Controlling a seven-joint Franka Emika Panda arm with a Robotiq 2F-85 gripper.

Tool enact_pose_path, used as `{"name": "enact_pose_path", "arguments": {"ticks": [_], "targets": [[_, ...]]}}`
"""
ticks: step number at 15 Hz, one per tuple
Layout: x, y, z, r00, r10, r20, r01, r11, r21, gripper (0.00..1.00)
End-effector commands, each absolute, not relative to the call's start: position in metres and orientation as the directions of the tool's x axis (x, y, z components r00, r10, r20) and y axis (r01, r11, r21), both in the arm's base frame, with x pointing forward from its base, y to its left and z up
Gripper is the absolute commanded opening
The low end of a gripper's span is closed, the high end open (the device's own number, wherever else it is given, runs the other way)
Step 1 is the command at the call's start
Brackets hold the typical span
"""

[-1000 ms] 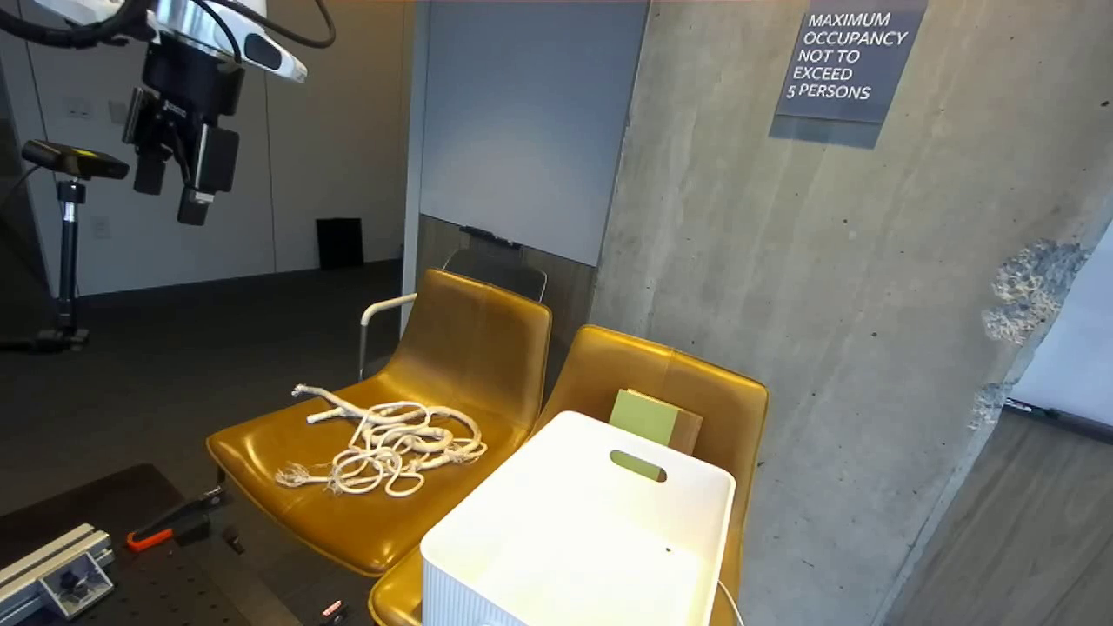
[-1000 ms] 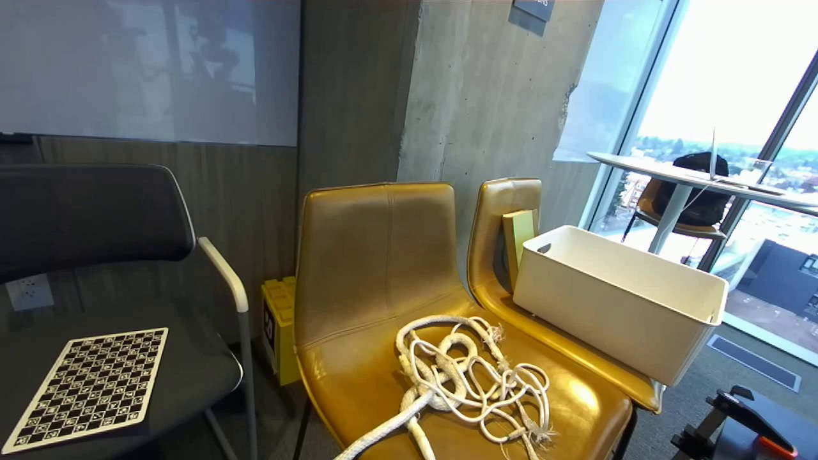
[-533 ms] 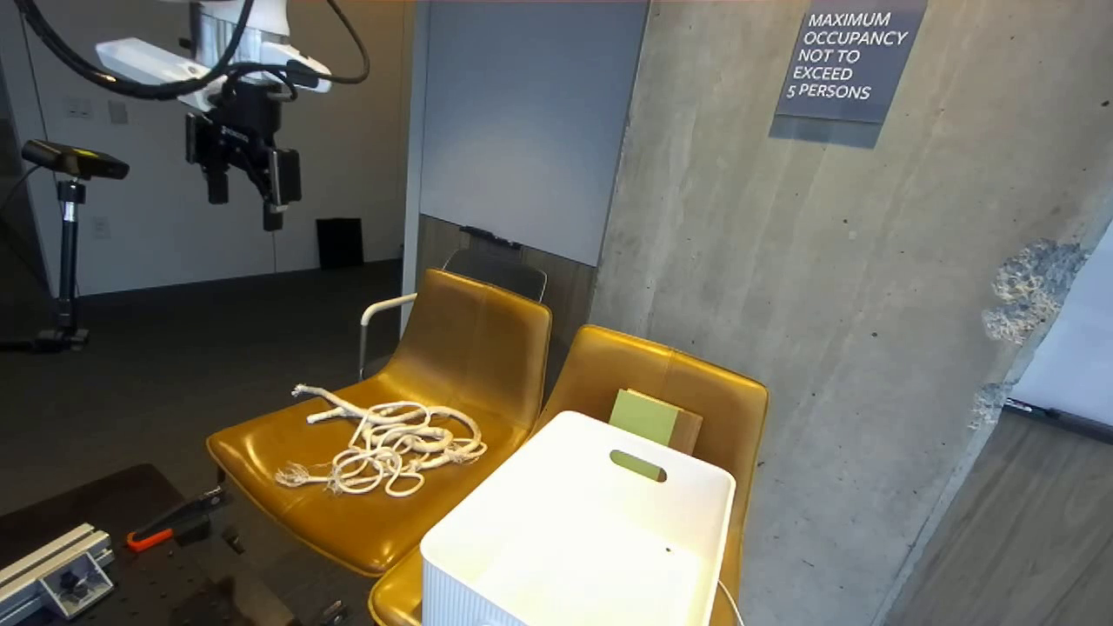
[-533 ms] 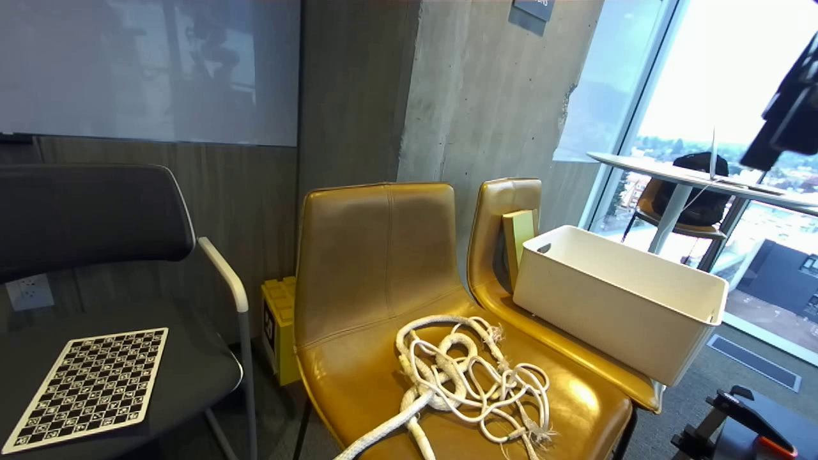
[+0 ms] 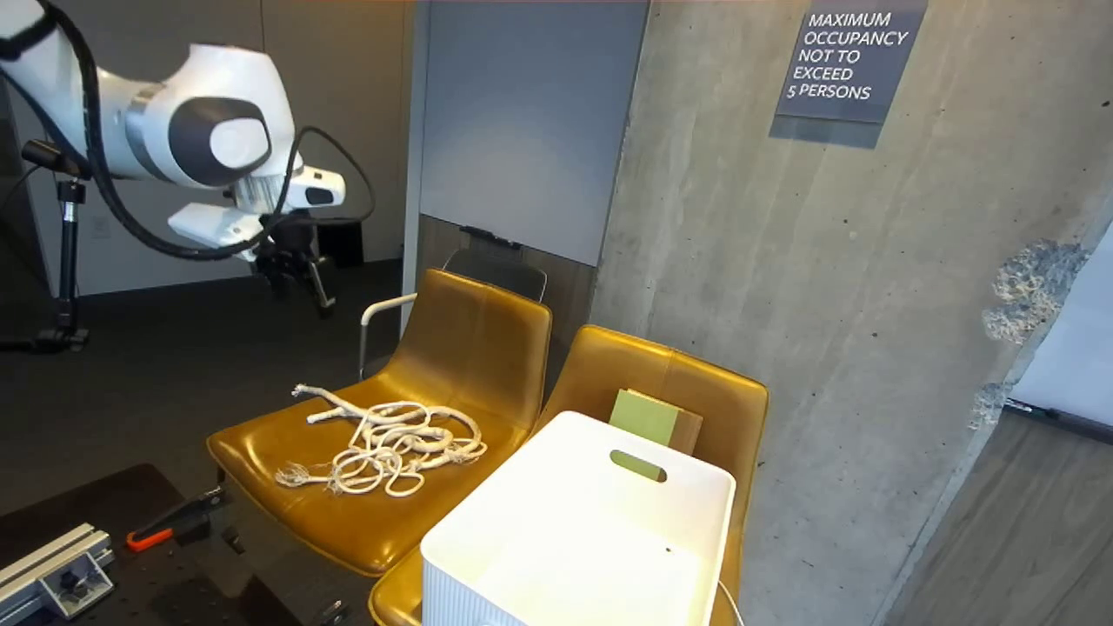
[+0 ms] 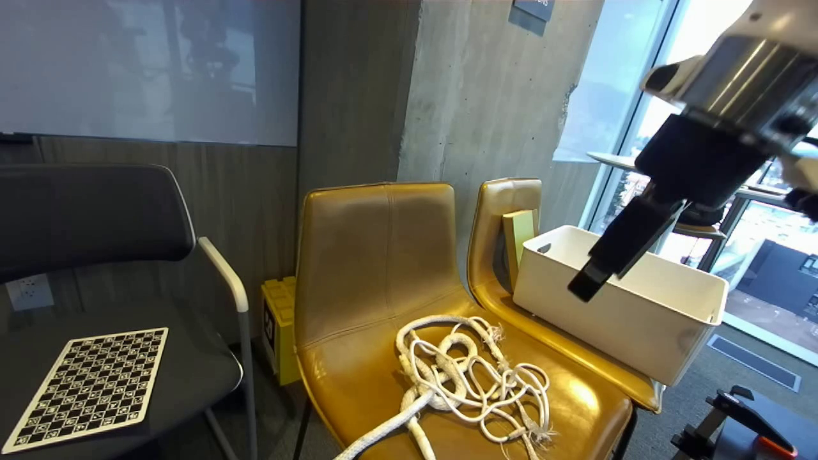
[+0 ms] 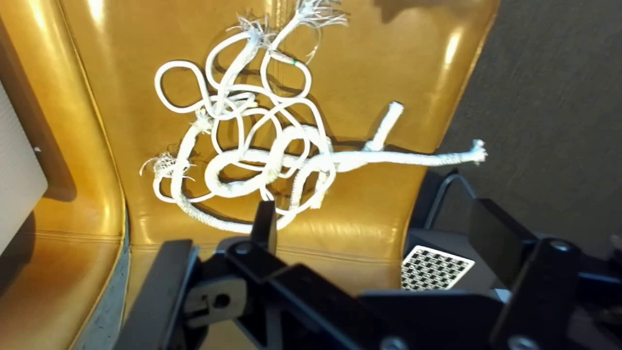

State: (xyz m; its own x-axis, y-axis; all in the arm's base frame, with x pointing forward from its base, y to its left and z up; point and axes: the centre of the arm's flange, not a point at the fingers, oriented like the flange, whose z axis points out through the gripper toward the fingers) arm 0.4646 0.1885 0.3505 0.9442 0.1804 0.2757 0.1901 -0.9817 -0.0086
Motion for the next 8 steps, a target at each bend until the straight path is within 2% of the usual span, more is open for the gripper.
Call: {"name": "enact_pose_path", "arguments": {"ticks": [1,8], "targets": [[0.496,0.185,0.282,0.948,0.162,0.275,0.137,-0.985,0.107,1.0],[0.55,0.183,0.214,0.982,0.067,0.179,0.029,-0.977,0.211,1.0]]}}
